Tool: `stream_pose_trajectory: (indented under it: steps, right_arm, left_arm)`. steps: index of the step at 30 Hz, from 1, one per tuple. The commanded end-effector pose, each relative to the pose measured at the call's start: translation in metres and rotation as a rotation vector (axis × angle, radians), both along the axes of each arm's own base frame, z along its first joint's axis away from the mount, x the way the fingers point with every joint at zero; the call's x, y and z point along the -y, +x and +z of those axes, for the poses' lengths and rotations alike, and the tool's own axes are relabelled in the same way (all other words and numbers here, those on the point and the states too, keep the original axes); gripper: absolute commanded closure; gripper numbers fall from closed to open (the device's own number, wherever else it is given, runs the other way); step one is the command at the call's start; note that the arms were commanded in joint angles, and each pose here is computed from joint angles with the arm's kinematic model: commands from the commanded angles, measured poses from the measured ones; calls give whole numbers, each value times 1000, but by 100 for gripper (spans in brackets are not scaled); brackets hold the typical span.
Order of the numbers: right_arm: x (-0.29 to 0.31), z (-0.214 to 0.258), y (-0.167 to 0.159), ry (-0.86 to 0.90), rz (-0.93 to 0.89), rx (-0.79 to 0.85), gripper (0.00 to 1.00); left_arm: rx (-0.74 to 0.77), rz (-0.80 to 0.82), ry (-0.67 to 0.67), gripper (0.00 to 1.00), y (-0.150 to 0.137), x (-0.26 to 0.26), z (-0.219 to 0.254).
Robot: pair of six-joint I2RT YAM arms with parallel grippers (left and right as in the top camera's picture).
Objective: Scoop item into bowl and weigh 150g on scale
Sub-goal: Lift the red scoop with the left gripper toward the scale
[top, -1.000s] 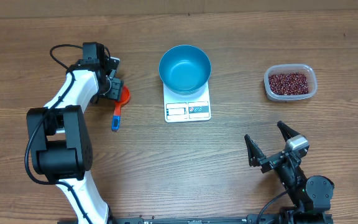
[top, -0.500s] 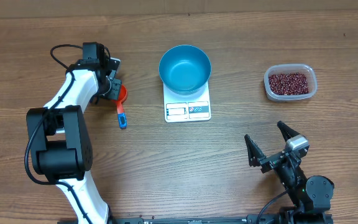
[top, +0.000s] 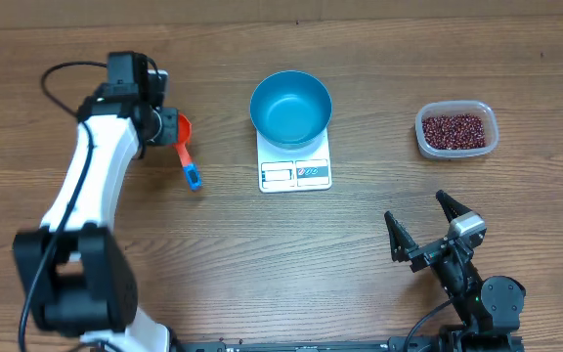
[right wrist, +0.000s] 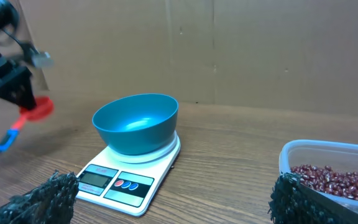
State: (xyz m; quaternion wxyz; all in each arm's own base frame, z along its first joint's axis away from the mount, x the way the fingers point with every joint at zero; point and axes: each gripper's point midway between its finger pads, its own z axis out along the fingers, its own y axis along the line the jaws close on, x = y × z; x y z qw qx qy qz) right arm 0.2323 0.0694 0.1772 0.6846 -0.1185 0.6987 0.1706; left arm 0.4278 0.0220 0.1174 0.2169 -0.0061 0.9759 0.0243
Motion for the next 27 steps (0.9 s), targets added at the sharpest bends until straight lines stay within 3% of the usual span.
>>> stream_pose_trajectory:
  steps: [1, 4, 11, 27]
  right_arm:
    - [1, -1, 0, 6, -3, 3, 0]
    - [1, -1, 0, 6, -3, 3, 0]
    - [1, -1, 0, 6, -3, 3, 0]
    - [-1, 13, -7, 31, 4, -42, 0]
  left_arm:
    - [107, 228, -143, 96, -15, 6, 55]
    - [75, 427, -316, 96, -54, 19, 82]
    - [-34, 820, -465, 96, -110, 22, 93]
    - [-70, 834, -476, 96, -118, 26, 91]
